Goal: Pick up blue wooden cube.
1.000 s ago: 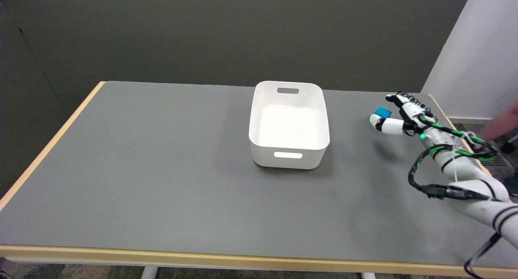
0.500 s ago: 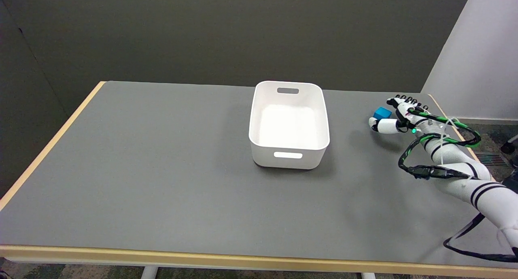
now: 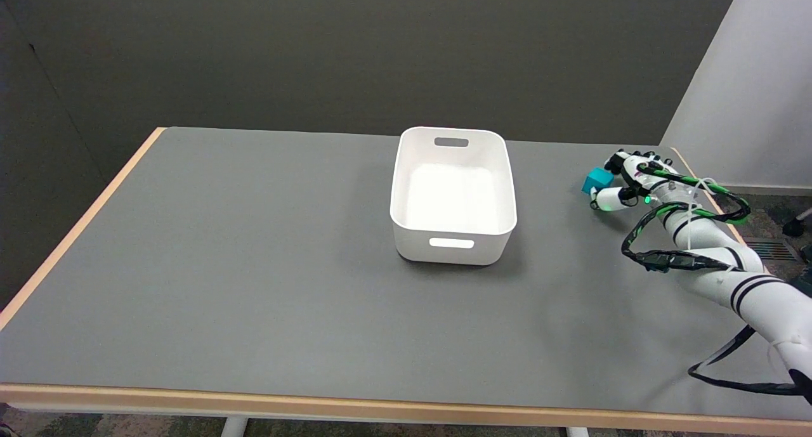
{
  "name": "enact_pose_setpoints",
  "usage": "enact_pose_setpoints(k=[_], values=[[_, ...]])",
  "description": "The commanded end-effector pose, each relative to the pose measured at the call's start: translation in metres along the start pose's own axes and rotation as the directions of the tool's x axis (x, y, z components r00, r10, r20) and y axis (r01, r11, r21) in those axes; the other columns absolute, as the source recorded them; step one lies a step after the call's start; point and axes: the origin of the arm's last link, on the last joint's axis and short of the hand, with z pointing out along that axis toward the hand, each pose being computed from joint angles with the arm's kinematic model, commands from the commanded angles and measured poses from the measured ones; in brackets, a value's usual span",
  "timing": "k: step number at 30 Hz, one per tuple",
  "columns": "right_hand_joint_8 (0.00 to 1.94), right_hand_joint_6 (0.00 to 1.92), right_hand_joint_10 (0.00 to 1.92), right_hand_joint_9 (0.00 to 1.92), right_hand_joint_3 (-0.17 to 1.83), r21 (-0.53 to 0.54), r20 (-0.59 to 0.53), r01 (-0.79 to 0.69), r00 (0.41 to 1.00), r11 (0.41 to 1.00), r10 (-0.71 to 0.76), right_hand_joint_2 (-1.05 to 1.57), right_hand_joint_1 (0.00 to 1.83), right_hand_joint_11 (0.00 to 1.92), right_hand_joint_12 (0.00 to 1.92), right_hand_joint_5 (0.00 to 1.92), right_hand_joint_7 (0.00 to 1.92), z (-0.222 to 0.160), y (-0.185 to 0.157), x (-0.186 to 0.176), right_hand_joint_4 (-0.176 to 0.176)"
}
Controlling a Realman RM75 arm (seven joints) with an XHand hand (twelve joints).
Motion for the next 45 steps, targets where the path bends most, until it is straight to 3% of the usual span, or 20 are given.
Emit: enact_pose_setpoints(k=[1, 2, 4, 7, 11, 15, 19, 21, 26, 28, 31, 39, 45], values=[[1.73, 1.85, 1.66, 0.34, 0.27, 0.013, -0.063, 0.055, 0.997, 0.998, -0.054, 1.34, 0.83, 0.17, 1.18, 0.4, 0.06, 0.002, -0.001, 0.008, -0.121], [1.78, 1.88, 1.78, 0.3, 0.26, 0.014, -0.063, 0.055, 0.997, 0.998, -0.055, 1.37, 0.82, 0.17, 1.21, 0.36, 0.01, 0.002, -0.001, 0.008, -0.141], [1.75, 1.9, 1.91, 0.21, 0.35, 0.019, -0.067, 0.058, 0.996, 0.998, -0.057, 1.32, 0.82, 0.24, 1.35, 0.39, 0.0, 0.001, -0.002, 0.009, -0.123], [1.93, 1.8, 1.92, 0.32, 0.4, 0.027, -0.073, 0.052, 0.996, 0.998, -0.05, 1.23, 0.83, 0.18, 1.51, 0.49, 0.0, 0.0, -0.003, 0.01, -0.032], [1.94, 1.8, 1.92, 0.33, 0.43, 0.062, -0.093, 0.01, 0.996, 0.998, -0.004, 1.22, 0.83, 0.14, 1.6, 0.49, 0.0, -0.002, -0.011, 0.014, -0.03], [1.94, 1.82, 1.92, 0.36, 0.44, 0.153, -0.132, -0.23, 0.959, 0.961, 0.25, 1.22, 0.82, 0.14, 1.64, 0.49, 0.0, -0.012, -0.028, 0.031, -0.033], [1.94, 1.85, 1.92, 0.39, 0.46, 0.32, -0.114, -0.447, 0.857, 0.836, 0.502, 1.22, 0.81, 0.15, 1.63, 0.48, 0.0, -0.038, -0.057, 0.053, -0.032], [1.94, 1.86, 1.92, 0.41, 0.47, 0.427, -0.061, -0.542, 0.781, 0.724, 0.621, 1.22, 0.8, 0.17, 1.61, 0.48, 0.0, -0.059, -0.076, 0.066, -0.019], [1.94, 1.76, 1.92, 0.7, 0.52, 0.601, 0.04, -0.609, 0.67, 0.518, 0.741, 1.14, 0.8, 0.44, 1.6, 0.55, 0.34, -0.101, -0.104, 0.086, 0.085], [1.94, 1.73, 1.91, 0.74, 0.58, 0.651, 0.072, -0.594, 0.669, 0.473, 0.74, 1.08, 0.79, 0.47, 1.65, 0.59, 0.5, -0.114, -0.11, 0.093, 0.174], [1.94, 1.71, 1.9, 0.79, 0.6, 0.687, 0.142, -0.596, 0.671, 0.415, 0.727, 1.06, 0.8, 0.54, 1.65, 0.6, 0.6, -0.125, -0.12, 0.096, 0.176], [1.94, 1.7, 1.91, 0.82, 0.62, 0.651, 0.279, -0.629, 0.718, 0.425, 0.638, 1.04, 0.81, 0.55, 1.68, 0.61, 0.66, -0.131, -0.14, 0.063, 0.176], [1.94, 1.7, 1.92, 0.82, 0.61, 0.619, 0.368, -0.661, 0.722, 0.425, 0.586, 1.05, 0.81, 0.53, 1.7, 0.61, 0.65, -0.141, -0.158, 0.037, 0.176]])
